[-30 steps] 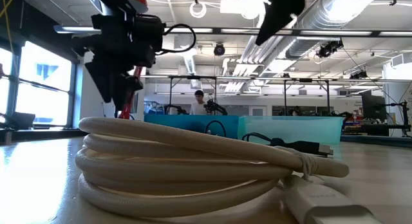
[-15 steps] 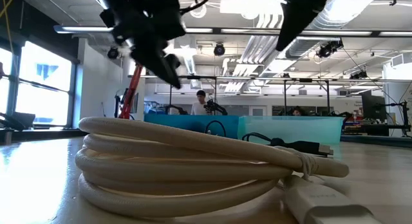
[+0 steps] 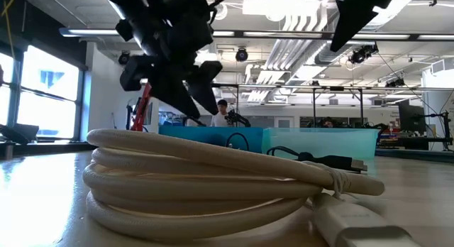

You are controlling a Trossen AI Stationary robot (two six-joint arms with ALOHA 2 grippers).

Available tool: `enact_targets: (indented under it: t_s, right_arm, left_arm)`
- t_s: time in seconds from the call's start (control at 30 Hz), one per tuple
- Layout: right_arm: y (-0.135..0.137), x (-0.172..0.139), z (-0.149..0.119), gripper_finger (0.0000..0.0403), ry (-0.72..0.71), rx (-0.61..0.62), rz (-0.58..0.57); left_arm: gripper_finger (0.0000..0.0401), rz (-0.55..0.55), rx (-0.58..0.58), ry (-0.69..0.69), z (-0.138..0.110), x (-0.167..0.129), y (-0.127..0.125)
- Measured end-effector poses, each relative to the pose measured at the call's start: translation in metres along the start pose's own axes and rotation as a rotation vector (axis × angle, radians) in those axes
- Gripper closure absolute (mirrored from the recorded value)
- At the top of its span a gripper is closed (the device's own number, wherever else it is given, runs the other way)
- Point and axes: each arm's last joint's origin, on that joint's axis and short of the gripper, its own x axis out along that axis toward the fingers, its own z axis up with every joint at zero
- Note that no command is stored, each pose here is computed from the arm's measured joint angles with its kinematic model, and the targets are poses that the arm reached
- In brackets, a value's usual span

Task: Pick & Place USB Port
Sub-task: Put the black charger cable into the green bin

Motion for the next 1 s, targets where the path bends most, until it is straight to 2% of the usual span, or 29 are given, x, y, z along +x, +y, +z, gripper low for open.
enact_targets:
  t_s: [0.07,0.13,0.23,0.33,0.47,0.7,0.87,1.0]
  right_arm:
    - [0.002,-0.003,-0.001,0.0254,-0.01,-0.007,0.008]
    - [0.005,-0.005,-0.003,0.0254,-0.018,-0.014,0.015]
    - [0.007,-0.007,-0.004,0.0254,-0.029,-0.017,0.025]
    - [0.008,-0.008,-0.004,0.0254,-0.048,-0.021,0.014]
    - [0.007,-0.008,-0.003,0.0254,-0.077,-0.02,-0.016]
    - [0.009,0.004,-0.009,0.0254,-0.12,-0.034,-0.092]
    - [0.01,0.016,-0.01,0.0254,-0.105,-0.06,-0.103]
    - [0.011,0.02,-0.005,0.0254,-0.11,-0.048,-0.071]
  left_arm:
    - [0.0201,0.011,0.043,0.044,-0.002,0.0,-0.001]
    - [0.0201,-0.04,0.019,0.115,-0.007,0.0,-0.009]
    - [0.0201,-0.167,-0.083,0.279,-0.018,-0.007,-0.026]
    - [0.0201,-0.287,-0.237,0.481,-0.028,-0.015,-0.047]
    - [0.0202,-0.433,-0.384,0.663,-0.024,-0.026,-0.081]
    - [0.0234,-0.656,-0.353,0.694,0.006,-0.033,-0.15]
    - [0.0257,-0.661,-0.433,0.759,0.019,-0.04,-0.192]
    - [0.0263,-0.648,-0.462,0.677,0.033,-0.04,-0.218]
